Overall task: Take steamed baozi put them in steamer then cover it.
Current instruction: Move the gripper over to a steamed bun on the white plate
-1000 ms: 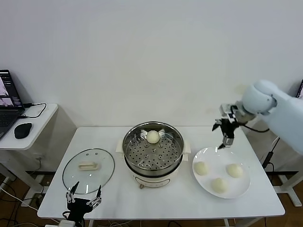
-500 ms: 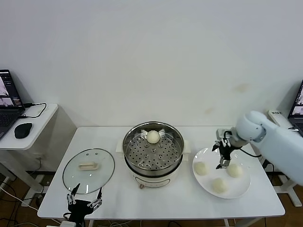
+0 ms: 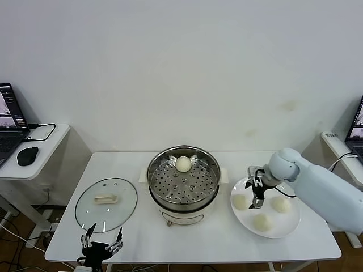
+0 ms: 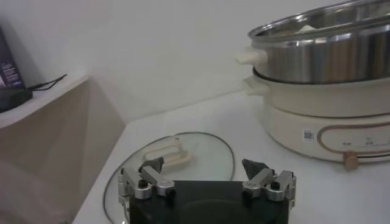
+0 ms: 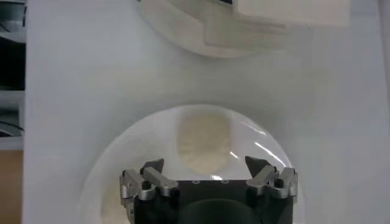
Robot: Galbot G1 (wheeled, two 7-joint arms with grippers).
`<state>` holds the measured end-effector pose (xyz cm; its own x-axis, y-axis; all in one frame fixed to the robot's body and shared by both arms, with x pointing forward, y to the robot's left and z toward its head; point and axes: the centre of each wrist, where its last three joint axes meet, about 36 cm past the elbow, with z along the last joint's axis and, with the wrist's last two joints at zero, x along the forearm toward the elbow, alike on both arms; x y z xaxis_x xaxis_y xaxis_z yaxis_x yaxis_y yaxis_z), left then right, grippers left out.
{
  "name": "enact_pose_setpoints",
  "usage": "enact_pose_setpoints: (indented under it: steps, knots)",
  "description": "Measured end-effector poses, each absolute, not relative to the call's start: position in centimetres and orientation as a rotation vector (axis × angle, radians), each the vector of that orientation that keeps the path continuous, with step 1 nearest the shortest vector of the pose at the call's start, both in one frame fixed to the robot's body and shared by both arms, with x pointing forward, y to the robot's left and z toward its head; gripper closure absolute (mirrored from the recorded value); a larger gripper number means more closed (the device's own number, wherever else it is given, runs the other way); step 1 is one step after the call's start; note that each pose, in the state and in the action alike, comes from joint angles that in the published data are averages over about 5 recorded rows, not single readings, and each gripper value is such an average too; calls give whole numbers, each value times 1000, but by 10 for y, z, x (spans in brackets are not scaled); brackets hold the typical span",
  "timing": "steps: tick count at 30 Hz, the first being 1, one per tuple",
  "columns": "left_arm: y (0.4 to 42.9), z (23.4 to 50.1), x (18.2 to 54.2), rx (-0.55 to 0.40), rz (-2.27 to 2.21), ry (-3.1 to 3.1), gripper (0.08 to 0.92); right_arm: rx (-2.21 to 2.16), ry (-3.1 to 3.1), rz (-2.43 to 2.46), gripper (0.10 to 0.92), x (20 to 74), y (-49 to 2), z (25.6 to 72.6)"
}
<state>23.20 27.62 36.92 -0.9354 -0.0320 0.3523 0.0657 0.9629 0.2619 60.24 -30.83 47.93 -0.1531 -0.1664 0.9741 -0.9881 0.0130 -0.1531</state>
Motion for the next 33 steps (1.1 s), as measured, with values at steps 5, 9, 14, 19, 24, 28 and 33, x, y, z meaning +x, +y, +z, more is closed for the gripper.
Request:
enact_pose_setpoints:
  steps: [5, 9, 14, 19, 24, 28, 33]
  knots:
    - [277, 367, 233, -21, -382, -2751, 177, 1260, -1443, 1245, 200, 606, -304, 469]
    - [277, 366, 234, -16, -378, -2751, 177, 1259, -1441, 1250, 200, 610, -302, 464]
    - [277, 364, 235, -16, -377, -2748, 177, 1259, -1429, 1256, 199, 612, -301, 459]
    - [278, 362, 236, -14, -377, -2744, 177, 1255, -1418, 1256, 200, 612, -302, 454]
    - [279, 360, 236, -13, -378, -2741, 177, 1249, -1415, 1251, 202, 612, -304, 450]
    - [278, 360, 237, -14, -374, -2743, 177, 1249, -1417, 1247, 243, 613, -304, 449]
    - [277, 359, 236, -18, -372, -2739, 177, 1248, -1418, 1242, 325, 613, -304, 448]
